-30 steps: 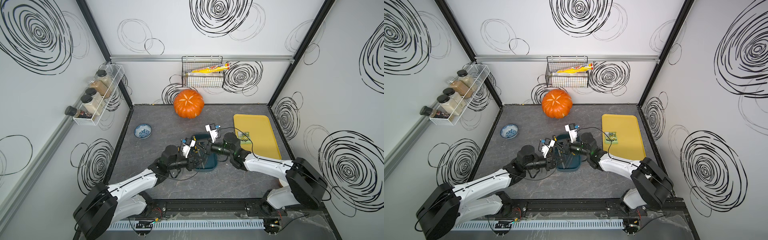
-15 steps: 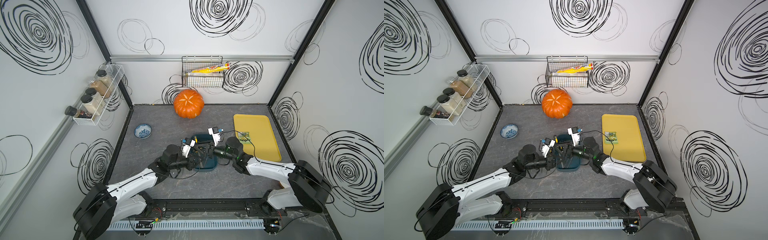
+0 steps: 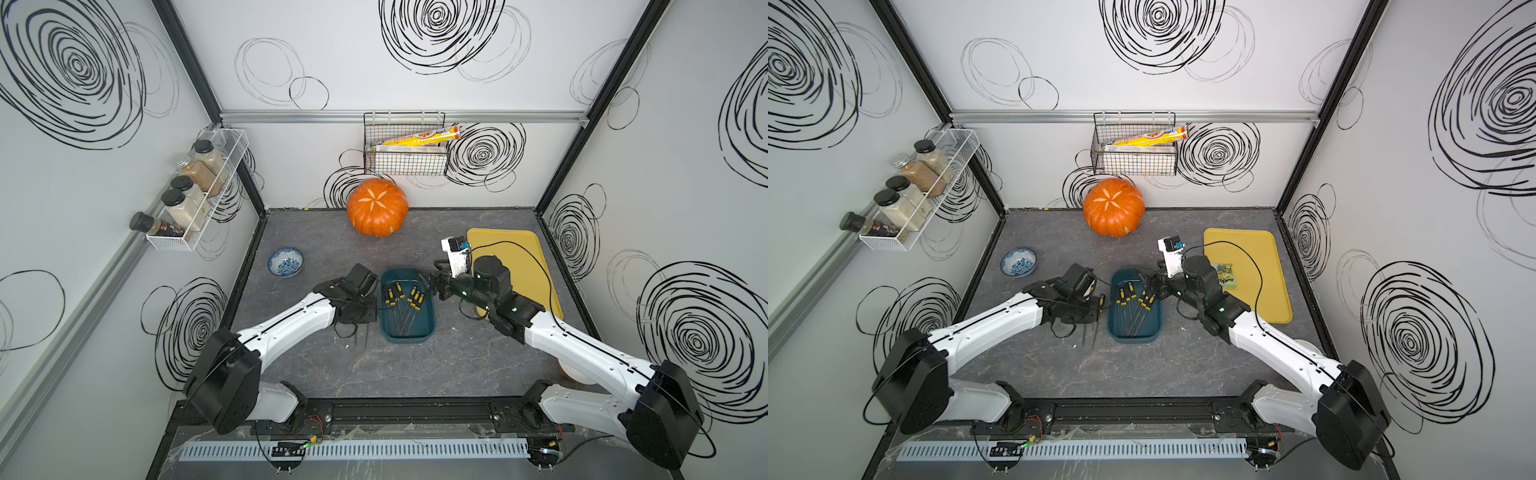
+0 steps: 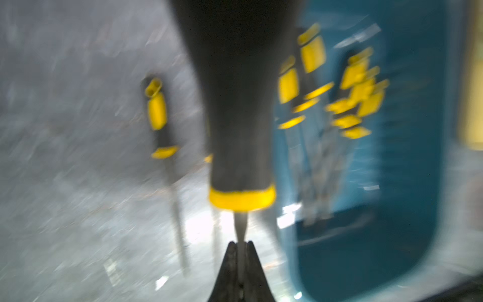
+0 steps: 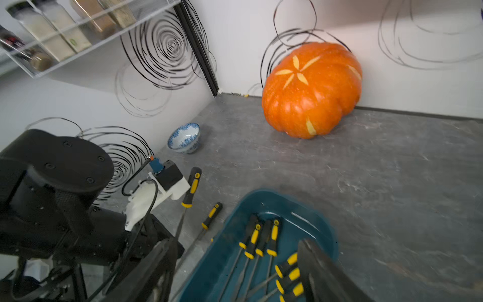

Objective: Take the file tool out of the storage box
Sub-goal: Pick up the file tool from the storage box, then place the file tool at the center of the board.

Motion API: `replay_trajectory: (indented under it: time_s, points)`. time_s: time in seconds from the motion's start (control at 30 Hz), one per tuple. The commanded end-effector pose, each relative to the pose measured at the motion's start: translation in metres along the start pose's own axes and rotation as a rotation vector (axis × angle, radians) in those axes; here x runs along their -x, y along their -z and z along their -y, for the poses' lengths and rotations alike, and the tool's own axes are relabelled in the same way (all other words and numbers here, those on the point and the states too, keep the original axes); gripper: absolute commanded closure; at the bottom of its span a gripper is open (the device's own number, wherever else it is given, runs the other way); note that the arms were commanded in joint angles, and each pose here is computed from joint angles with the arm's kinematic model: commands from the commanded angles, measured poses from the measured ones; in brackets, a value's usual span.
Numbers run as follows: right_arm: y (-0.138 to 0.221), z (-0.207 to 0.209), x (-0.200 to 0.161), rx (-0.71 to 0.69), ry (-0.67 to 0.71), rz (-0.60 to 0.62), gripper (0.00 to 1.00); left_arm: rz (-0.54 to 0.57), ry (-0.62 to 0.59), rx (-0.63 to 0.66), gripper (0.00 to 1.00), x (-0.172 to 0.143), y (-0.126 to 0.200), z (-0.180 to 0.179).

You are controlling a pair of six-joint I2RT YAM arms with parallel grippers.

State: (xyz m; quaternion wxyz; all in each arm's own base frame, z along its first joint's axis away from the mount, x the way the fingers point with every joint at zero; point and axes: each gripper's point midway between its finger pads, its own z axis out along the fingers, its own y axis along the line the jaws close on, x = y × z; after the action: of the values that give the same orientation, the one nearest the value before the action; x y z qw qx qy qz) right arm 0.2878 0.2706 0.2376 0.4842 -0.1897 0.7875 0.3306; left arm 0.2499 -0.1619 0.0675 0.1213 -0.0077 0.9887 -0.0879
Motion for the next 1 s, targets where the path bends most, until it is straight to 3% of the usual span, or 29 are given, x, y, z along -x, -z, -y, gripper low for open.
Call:
replay_trajectory:
  time_s: [0.0, 0.67, 0.97]
  points:
    - [-0.001, 0.001, -0.021, 0.008, 0.052, -0.081, 0.23, -0.146, -0.018, 0.154, 1.0, -0.025, 0.007, -0.033]
    - [0.016, 0.004, -0.019, -0.01, 0.076, -0.037, 0.23, -0.482, 0.1, 0.219, 1.0, -0.039, -0.011, -0.055]
    - [0.015, 0.001, -0.022, 0.01, 0.066, -0.042, 0.23, -0.52, 0.122, 0.208, 1.0, -0.031, -0.018, -0.059]
